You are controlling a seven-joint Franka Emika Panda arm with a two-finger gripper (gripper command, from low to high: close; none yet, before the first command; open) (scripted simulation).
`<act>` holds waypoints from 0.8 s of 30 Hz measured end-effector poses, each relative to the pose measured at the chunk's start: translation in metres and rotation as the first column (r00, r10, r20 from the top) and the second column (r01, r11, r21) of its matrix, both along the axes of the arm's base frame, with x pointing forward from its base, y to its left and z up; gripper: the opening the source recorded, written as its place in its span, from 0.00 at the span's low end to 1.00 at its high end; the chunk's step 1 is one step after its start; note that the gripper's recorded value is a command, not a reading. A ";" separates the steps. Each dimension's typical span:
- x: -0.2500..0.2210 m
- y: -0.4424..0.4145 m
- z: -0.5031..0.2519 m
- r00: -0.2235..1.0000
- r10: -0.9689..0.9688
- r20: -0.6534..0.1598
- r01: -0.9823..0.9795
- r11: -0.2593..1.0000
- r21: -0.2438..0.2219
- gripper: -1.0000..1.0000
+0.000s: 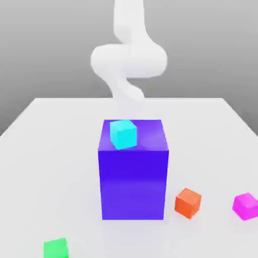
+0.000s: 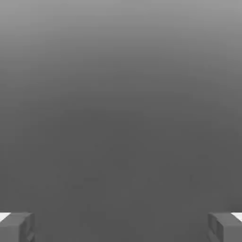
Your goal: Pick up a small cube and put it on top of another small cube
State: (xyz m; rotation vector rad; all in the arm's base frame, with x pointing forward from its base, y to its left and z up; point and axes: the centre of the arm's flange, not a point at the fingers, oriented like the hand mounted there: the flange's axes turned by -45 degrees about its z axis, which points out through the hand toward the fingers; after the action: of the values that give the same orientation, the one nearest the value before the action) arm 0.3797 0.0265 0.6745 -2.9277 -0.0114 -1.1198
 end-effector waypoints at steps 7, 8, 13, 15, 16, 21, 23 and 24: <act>0.064 0.084 -0.119 0.979 0.066 -0.192 -0.071 0.997 -0.020 0.50; 0.069 0.096 -0.137 0.973 0.075 -0.218 -0.082 0.996 -0.022 0.50; 0.079 0.158 -0.230 0.930 0.124 -0.346 -0.144 0.989 -0.030 0.50; 0.075 0.181 -0.268 0.907 0.144 -0.395 -0.170 0.985 -0.031 0.50; 0.072 0.192 -0.287 0.895 0.152 -0.420 -0.182 0.983 -0.032 0.50; 0.036 0.252 -0.380 0.816 0.210 -0.538 -0.265 0.964 -0.026 0.50; 0.019 0.267 -0.416 0.782 0.217 -0.584 -0.281 0.959 -0.021 0.50; 0.009 0.274 -0.434 0.764 0.221 -0.606 -0.291 0.957 -0.019 0.50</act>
State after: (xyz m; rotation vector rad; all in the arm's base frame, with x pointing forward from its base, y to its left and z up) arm 0.3885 0.3005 0.2407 -3.1015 -0.4696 -0.1258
